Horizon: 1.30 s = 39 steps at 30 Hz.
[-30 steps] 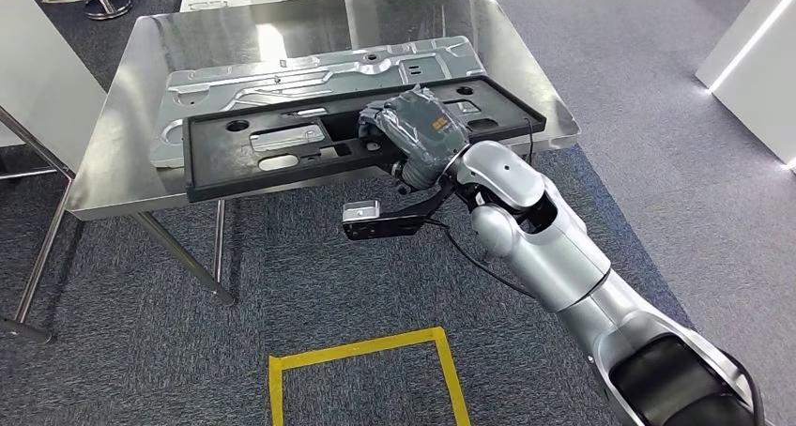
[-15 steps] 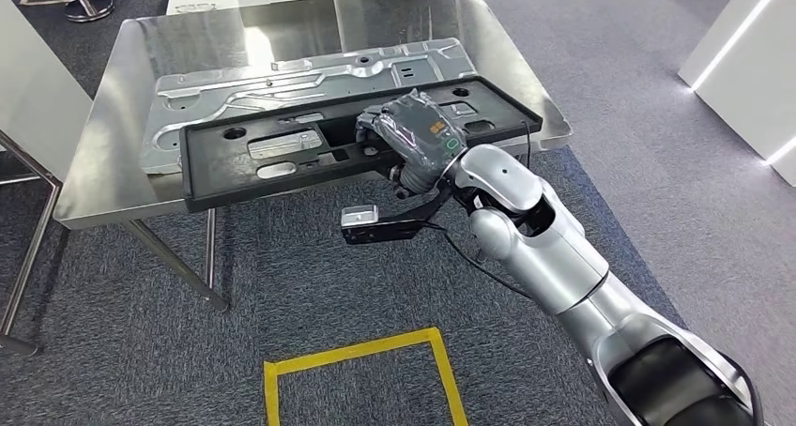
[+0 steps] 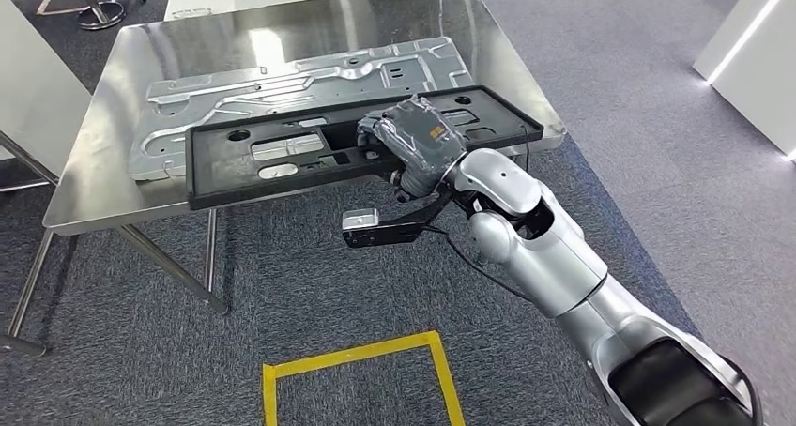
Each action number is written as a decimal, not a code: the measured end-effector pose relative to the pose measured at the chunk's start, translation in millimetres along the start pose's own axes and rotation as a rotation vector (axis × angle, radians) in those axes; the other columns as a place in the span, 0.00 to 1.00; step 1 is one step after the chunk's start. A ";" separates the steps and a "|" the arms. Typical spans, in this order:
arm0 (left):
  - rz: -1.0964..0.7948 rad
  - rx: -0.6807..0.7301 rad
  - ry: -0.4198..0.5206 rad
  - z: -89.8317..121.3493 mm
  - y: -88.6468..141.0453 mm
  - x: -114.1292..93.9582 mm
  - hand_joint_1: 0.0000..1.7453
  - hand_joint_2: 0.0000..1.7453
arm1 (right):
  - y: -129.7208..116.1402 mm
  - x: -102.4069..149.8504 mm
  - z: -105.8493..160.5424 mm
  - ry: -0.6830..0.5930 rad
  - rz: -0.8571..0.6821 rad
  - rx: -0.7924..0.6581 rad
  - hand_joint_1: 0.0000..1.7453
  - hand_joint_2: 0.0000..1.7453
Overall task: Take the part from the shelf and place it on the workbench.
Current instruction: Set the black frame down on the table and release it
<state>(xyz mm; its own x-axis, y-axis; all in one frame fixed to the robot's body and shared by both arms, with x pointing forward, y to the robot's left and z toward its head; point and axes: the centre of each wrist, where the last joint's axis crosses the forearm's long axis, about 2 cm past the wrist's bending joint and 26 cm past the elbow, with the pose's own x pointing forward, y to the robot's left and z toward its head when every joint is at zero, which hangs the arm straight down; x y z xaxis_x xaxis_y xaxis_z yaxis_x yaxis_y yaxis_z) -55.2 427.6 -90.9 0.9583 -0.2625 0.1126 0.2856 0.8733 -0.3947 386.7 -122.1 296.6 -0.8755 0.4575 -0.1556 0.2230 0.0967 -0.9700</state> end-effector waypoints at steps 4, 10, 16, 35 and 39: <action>0.003 -0.001 0.000 -0.2 -0.5 -0.7 0.00 1.00 | 0.7 0.7 0.0 -0.002 -0.001 0.002 1.00 1.00; 0.001 0.001 0.002 0.9 0.8 -0.8 0.00 1.00 | -2.2 -0.5 -1.1 -0.003 0.006 -0.002 1.00 1.00; -0.007 -0.002 0.002 1.0 1.8 1.5 0.00 1.00 | -3.3 -1.0 -1.7 -0.005 0.010 -0.001 1.00 1.00; -0.019 -0.005 0.011 1.7 2.6 1.2 0.00 1.00 | -4.2 -3.1 -2.7 -0.005 0.018 0.011 1.00 1.00; -0.017 -0.002 0.008 1.8 3.2 1.9 0.00 1.00 | -5.7 -5.8 -3.2 0.005 0.024 0.015 1.00 1.00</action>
<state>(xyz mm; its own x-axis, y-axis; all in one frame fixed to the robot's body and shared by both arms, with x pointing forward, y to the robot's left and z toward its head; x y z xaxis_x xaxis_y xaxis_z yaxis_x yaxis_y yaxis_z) -52.4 430.6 -90.2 0.9532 -0.2807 0.1120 0.3019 0.8678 -0.3947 391.9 -122.4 303.6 -0.8676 0.4643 -0.1779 0.2375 0.0726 -0.9687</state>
